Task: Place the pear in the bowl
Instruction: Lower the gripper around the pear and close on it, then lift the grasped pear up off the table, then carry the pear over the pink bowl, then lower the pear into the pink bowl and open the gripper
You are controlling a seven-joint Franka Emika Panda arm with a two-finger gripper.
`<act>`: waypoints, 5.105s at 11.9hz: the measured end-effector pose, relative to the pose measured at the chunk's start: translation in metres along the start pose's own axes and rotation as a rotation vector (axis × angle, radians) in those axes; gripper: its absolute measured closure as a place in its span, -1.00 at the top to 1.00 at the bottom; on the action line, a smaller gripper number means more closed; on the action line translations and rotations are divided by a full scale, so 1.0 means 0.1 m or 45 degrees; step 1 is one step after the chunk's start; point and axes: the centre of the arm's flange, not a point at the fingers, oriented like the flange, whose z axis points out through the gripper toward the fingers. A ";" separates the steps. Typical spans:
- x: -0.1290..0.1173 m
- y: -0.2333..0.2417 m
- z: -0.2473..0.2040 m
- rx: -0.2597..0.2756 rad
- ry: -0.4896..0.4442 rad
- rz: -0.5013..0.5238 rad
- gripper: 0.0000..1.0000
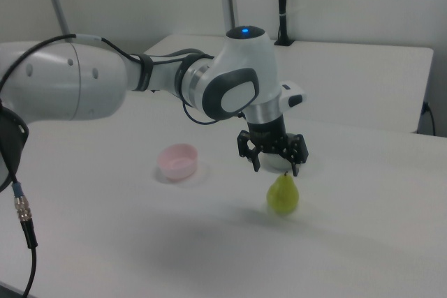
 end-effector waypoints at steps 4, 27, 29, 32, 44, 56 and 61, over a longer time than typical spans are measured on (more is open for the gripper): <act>0.08 0.04 0.29 -0.024 0.010 0.006 1.00; 0.06 -0.03 0.02 0.008 -0.003 0.008 -0.05; 0.02 -0.11 -0.33 0.035 -0.010 0.002 -0.05; -0.05 -0.33 -0.89 0.077 -0.019 -0.029 -0.05; 0.24 -2.26 -1.84 0.146 0.015 -0.021 -0.05; 0.73 -2.86 -0.24 0.153 0.027 -0.011 -0.05; 0.75 -2.92 0.04 0.141 0.034 -0.010 -0.07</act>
